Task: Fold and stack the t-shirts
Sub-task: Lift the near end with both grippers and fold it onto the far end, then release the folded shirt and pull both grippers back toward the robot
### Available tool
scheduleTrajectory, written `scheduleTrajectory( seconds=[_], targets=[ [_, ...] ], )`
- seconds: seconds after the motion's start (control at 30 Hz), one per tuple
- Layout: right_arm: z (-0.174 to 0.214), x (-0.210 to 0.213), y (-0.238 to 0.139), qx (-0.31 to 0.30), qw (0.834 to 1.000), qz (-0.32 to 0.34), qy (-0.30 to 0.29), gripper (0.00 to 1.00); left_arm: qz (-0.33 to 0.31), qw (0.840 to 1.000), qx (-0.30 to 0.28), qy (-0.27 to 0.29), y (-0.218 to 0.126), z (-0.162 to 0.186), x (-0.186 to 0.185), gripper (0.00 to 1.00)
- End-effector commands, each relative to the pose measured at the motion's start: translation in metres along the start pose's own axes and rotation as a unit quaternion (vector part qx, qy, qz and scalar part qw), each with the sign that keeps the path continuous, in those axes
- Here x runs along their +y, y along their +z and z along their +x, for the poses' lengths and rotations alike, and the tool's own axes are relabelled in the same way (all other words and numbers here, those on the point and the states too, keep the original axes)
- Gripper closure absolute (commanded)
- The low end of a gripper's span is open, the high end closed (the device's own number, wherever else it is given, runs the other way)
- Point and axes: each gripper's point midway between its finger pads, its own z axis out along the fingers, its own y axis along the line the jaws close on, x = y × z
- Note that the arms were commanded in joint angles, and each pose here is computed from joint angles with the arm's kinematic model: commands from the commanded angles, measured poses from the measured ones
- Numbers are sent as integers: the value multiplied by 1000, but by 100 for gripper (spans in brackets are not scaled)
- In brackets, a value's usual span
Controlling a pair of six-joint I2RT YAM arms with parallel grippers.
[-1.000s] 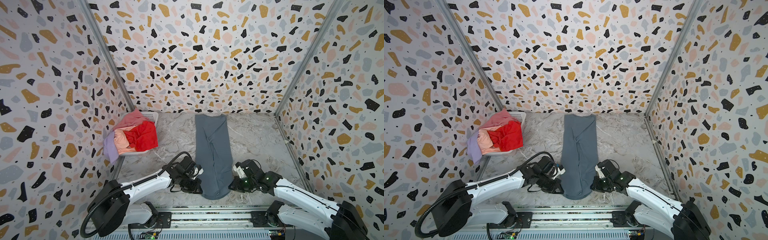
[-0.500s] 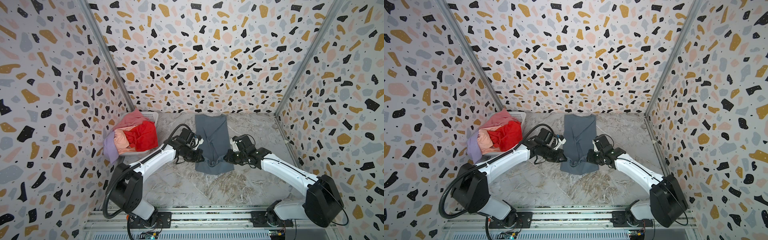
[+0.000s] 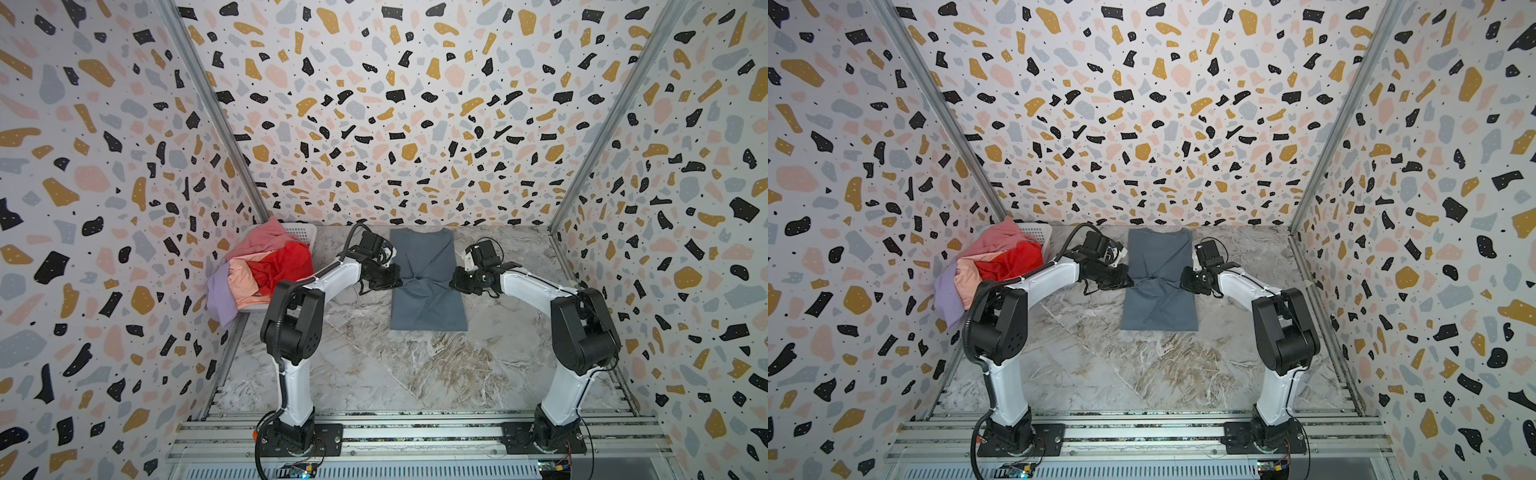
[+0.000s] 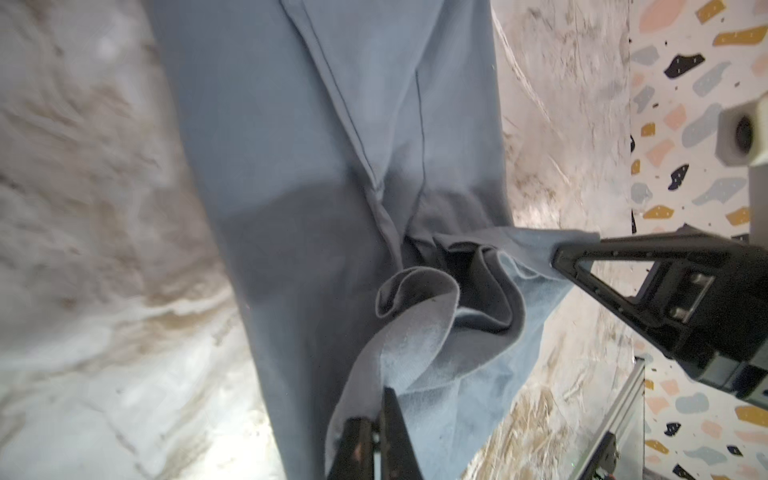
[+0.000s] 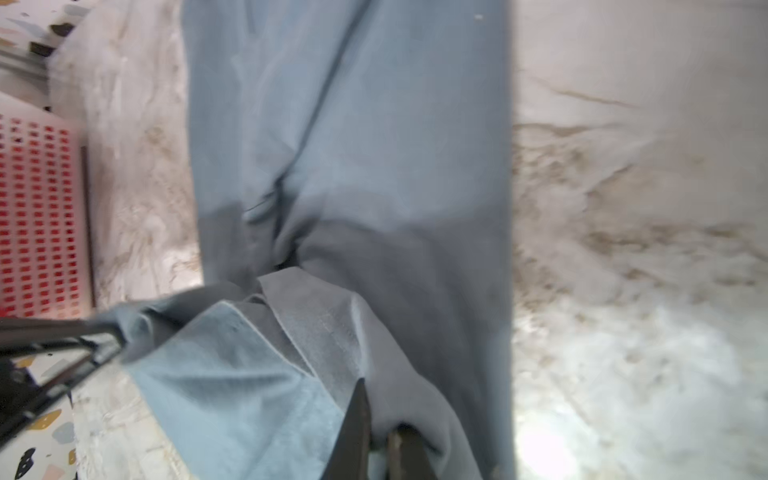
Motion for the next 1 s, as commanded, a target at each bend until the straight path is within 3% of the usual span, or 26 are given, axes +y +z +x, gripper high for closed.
scheduleTrajectory(
  seconds=[0.0,0.03,0.1,0.13,0.17,0.27,0.37,0.73,0.97],
  targets=[
    [-29,13,-10,-25,999,-41,-23,86,3,1000,-30,-2,0,-29,3,100],
    [-33,11,-9,-24,999,-42,-21,79,6,1000,-30,-5,2,-33,4,100],
    [-44,8,-14,-28,998,-46,-18,50,2,999,-41,-13,-1,-46,9,73],
    [-50,8,-20,-39,998,-46,-19,44,0,999,-50,-14,-4,-52,11,65],
    [-55,9,-28,-51,997,-46,-23,39,-2,998,-61,-18,-9,-58,13,63],
    [-56,7,-49,-66,996,-48,-23,38,-8,995,-96,-30,-28,-67,14,60],
    [-33,1,-61,-46,998,-43,-14,38,-13,995,-97,-36,-41,-54,13,55],
    [101,-15,-71,35,993,-81,72,35,5,995,-36,-90,-61,83,23,45],
    [137,-11,-53,48,983,-128,126,35,30,991,-5,-128,-48,137,28,41]
  ],
)
